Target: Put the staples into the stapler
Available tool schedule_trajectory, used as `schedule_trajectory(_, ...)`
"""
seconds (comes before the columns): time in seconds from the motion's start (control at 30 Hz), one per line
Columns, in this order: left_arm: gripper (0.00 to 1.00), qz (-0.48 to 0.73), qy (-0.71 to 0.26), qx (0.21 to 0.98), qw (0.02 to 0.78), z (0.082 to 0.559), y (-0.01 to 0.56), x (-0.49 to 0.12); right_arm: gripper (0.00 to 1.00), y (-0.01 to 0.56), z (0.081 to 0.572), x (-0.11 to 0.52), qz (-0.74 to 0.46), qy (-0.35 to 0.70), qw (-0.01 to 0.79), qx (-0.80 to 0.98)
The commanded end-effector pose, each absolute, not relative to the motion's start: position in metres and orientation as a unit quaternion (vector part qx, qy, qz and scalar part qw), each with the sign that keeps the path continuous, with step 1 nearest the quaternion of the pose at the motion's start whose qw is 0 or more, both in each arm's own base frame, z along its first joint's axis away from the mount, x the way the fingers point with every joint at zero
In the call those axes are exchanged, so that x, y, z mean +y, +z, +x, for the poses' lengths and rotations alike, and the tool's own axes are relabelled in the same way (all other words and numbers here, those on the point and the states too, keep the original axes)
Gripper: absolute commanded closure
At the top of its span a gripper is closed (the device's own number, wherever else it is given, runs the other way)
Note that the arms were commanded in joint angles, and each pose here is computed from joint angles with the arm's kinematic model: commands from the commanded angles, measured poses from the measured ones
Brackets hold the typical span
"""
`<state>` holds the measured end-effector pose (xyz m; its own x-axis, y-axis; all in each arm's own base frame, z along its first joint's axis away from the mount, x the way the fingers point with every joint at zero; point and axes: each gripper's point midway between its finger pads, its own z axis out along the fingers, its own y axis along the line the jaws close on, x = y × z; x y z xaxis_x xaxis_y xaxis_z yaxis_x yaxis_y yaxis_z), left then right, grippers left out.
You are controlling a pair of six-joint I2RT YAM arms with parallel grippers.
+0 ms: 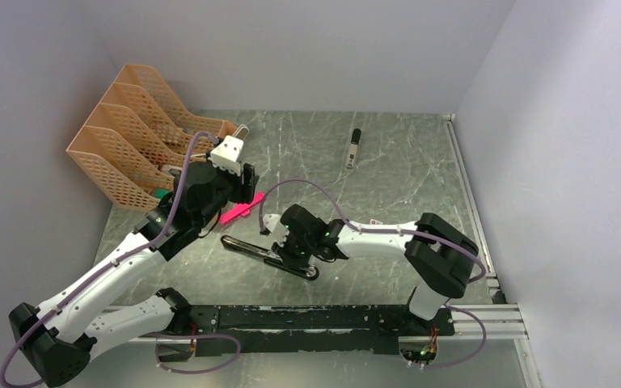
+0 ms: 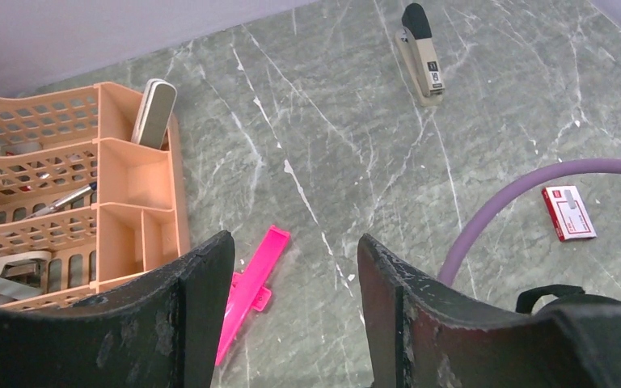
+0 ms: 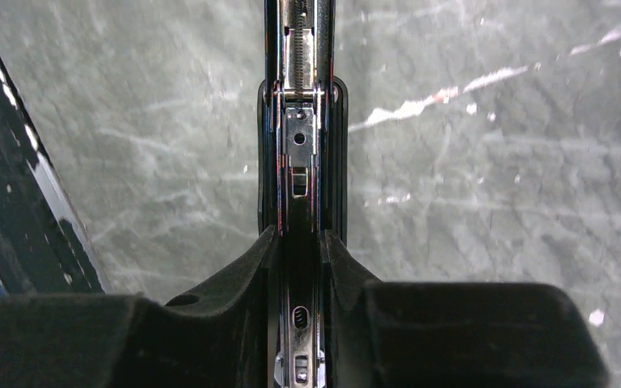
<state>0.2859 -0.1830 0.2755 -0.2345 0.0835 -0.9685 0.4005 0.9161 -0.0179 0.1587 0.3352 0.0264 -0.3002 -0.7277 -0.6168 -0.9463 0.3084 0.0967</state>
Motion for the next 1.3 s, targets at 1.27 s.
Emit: schedule_trajectory(1.27, 0.39, 0.154, -0.131, 0.784, 0.588, 0.292, 0.266, -0.186, 1.0, 0.025, 0.345, 0.324, -0.381, 0.131, 0.355, 0.844)
